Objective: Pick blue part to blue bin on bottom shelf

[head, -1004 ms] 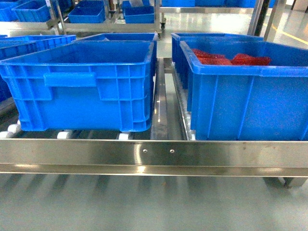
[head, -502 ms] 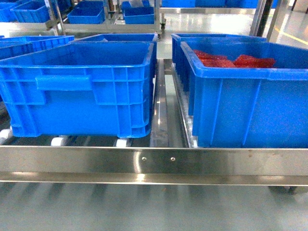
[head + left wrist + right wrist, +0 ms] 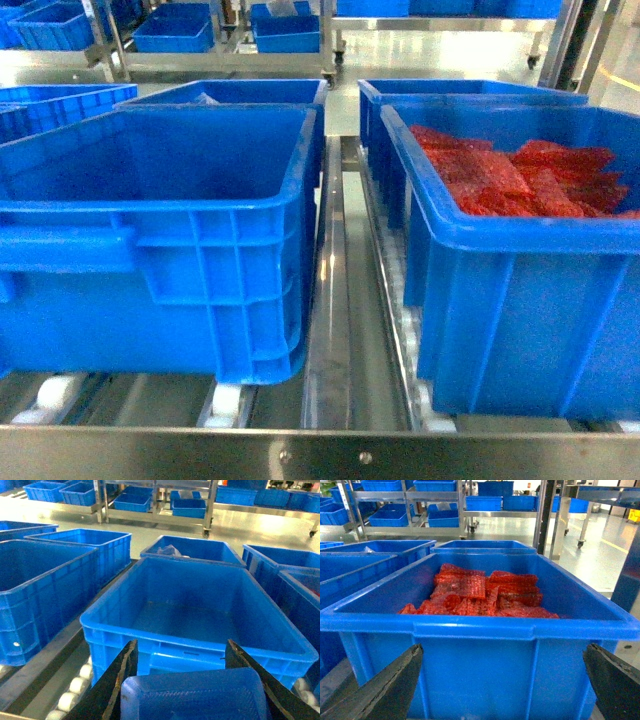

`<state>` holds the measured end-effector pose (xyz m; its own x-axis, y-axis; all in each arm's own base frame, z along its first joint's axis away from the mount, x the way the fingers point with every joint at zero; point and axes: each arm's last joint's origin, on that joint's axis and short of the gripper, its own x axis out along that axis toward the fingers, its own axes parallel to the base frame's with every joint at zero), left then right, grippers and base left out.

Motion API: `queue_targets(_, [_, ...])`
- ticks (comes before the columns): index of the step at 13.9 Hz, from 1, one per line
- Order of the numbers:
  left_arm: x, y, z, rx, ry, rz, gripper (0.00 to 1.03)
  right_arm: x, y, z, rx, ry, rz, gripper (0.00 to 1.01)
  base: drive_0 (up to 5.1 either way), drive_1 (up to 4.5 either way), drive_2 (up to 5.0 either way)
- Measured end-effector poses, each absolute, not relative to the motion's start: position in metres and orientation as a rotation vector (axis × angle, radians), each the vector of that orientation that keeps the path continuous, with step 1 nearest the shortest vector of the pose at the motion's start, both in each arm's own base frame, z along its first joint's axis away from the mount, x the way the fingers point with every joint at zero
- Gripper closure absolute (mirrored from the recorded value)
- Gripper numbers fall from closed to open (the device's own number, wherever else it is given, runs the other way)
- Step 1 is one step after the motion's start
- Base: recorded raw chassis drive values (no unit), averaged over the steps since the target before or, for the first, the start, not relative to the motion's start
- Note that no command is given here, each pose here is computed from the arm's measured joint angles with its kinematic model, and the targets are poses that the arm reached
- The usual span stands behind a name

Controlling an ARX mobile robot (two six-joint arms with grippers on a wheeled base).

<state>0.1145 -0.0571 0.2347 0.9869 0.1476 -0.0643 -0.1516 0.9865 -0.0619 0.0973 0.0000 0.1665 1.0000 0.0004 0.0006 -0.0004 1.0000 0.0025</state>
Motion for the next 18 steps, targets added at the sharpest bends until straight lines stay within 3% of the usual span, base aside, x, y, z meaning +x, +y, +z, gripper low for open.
queue_targets(4, [0.1145,-0.0571,0.2347,-0.067,0.06,0.15,0.6,0.0973,0.0,0.1666,0.002,-0.002,0.0,0.03,0.0,4.27,-4.2])
queue_targets(18, [0.1149,-0.0574,0.2342,-0.063,0.064,0.15,0.6,0.0973,0.0,0.1665,0.002,-0.001,0.0,0.03,0.0,0.0,0.0])
